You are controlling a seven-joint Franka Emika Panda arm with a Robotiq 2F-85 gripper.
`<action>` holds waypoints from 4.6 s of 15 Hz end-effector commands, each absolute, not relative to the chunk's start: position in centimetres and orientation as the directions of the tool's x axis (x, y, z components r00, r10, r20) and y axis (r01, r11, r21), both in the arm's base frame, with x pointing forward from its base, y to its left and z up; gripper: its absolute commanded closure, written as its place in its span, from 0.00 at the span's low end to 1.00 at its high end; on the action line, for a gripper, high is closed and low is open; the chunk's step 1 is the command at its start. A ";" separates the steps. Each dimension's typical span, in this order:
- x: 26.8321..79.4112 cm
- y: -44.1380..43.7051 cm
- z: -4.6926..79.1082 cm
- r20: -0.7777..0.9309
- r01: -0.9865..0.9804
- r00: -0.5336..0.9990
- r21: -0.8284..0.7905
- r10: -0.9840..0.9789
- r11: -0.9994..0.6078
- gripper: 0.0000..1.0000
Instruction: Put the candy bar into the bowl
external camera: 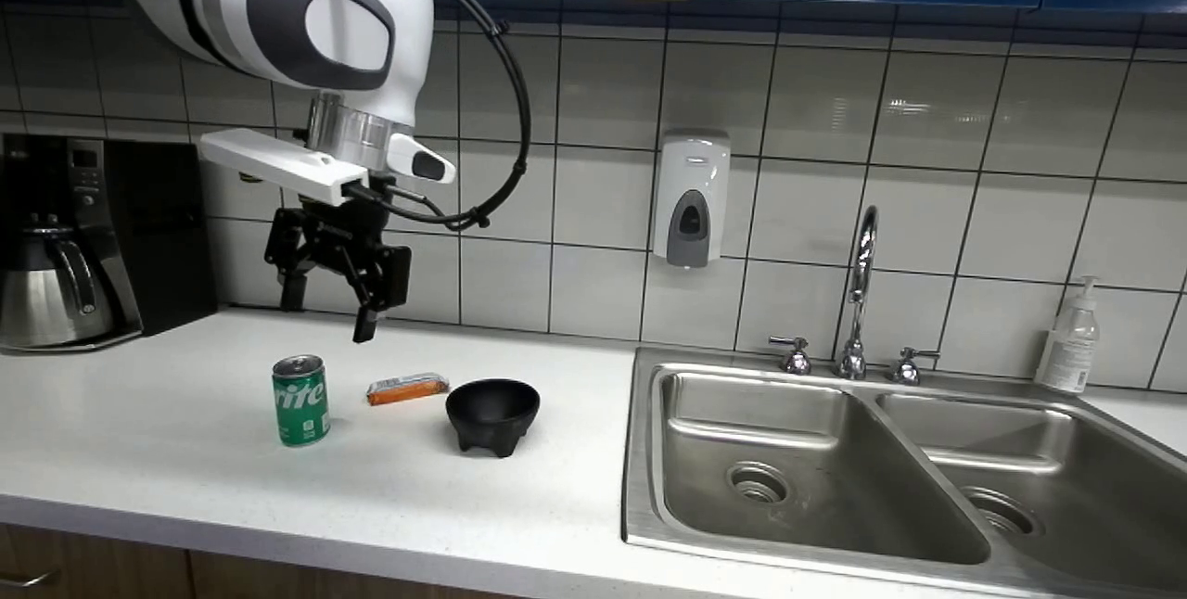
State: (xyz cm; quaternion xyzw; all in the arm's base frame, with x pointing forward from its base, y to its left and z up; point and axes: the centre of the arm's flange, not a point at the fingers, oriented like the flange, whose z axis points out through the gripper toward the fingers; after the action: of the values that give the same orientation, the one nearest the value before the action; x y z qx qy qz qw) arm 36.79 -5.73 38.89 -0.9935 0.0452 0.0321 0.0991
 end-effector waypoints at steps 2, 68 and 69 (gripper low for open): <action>38.7 -3.3 36.8 -0.016 -0.179 0.984 -0.164 -0.179 -0.970 0.00; 56.9 1.5 24.1 0.015 -0.552 0.831 -0.107 -0.556 -0.827 0.80; 56.7 1.5 24.6 0.024 -0.548 0.832 -0.114 -0.554 -0.828 0.80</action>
State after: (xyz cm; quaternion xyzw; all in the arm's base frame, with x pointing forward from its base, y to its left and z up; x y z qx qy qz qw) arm 57.72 1.47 22.22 -0.9551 0.2932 -0.0159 0.0386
